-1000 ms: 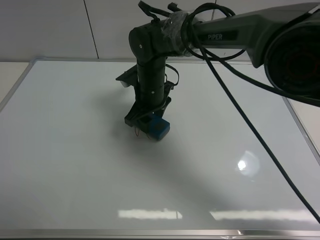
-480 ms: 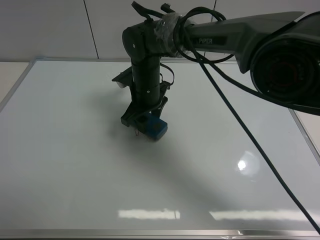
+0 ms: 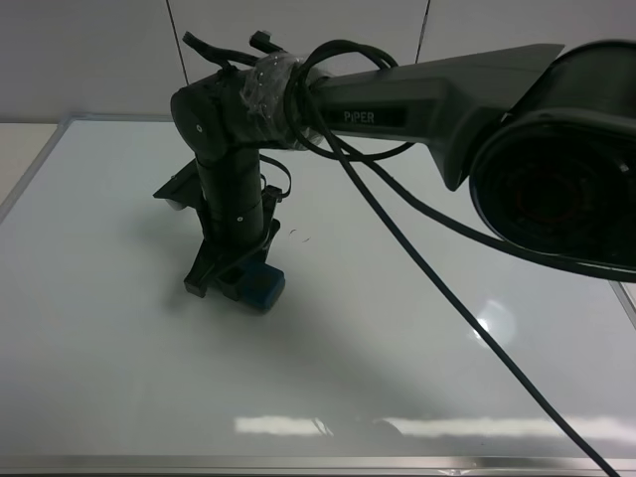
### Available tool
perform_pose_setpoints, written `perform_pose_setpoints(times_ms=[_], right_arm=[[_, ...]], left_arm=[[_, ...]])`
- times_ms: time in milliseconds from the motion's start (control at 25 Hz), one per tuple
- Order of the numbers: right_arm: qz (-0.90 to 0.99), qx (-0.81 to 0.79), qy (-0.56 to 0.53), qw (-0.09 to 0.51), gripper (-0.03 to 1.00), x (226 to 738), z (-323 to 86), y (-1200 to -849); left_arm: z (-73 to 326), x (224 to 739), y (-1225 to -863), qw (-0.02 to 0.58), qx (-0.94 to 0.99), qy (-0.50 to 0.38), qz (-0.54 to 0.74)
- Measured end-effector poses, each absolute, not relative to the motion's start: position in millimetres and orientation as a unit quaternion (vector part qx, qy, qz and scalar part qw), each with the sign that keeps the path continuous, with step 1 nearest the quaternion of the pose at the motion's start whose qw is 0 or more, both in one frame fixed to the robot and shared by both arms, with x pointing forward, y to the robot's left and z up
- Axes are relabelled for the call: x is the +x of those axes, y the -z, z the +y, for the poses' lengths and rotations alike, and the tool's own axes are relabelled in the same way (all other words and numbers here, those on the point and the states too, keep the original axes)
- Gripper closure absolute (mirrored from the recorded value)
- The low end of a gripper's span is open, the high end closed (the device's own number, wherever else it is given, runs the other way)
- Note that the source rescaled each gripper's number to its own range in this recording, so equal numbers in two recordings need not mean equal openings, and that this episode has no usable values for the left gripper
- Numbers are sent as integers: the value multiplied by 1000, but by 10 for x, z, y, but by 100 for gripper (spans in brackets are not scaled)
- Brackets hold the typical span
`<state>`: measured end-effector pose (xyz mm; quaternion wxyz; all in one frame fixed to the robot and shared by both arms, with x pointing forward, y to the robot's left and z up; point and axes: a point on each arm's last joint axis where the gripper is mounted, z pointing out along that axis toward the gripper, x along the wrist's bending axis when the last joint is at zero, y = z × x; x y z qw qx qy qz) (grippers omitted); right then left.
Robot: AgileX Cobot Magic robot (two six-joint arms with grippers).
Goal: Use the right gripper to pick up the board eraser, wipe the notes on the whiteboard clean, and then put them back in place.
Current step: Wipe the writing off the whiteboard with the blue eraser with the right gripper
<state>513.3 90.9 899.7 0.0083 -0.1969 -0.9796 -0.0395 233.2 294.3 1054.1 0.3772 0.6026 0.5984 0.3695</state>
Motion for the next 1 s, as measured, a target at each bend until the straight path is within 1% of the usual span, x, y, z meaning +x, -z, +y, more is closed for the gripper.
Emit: perform_pose_setpoints(times_ms=[240,480,760,1000], right_arm=[[-980,-193,42,14,95,5116,921,-8998],[-973,-224,49,25,95,5292,795,-9000],[-954,-295,57,20,95,5826,341,-9018],[-931,-360,60,7,95,6282,-189,-9032]], left_arm=[[2943,2332,-10541,377,603,-369,598],[2943,2332,-10541,377,603,-369,598],[2943,2332,-10541,377,603,-369,598],[2943,2332,-10541,377,603,-369,598]])
